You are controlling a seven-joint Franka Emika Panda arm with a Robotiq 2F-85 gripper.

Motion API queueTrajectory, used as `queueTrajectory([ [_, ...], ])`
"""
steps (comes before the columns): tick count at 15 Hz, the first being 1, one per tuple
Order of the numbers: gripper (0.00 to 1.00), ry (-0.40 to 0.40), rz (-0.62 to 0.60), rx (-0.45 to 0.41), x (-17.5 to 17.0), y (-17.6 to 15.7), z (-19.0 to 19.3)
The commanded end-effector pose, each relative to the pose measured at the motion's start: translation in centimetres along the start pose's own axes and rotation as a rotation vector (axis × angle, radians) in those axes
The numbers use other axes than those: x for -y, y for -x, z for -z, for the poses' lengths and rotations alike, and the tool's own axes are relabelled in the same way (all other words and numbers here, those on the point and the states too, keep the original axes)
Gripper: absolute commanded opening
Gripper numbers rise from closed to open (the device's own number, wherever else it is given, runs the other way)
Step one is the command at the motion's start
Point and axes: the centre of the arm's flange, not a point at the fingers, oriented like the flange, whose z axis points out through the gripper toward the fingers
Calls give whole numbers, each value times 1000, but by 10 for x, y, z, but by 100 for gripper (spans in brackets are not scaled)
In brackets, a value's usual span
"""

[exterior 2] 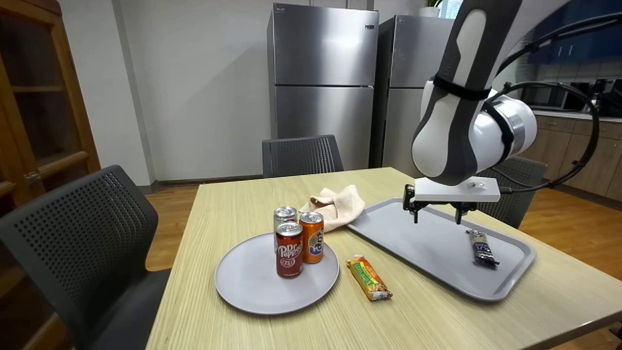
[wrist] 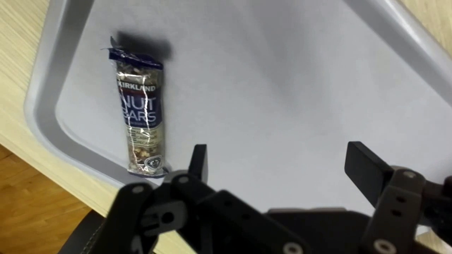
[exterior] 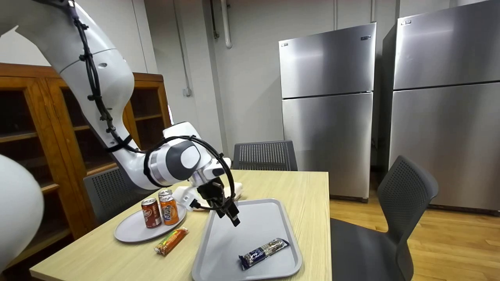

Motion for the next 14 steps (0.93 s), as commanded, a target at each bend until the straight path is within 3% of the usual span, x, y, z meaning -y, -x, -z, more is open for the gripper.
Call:
queueTrajectory([
  [1,100,-38,-80,33,-21,-14,-10],
  [14,100,-87,-228,126,-84,-47,-55],
])
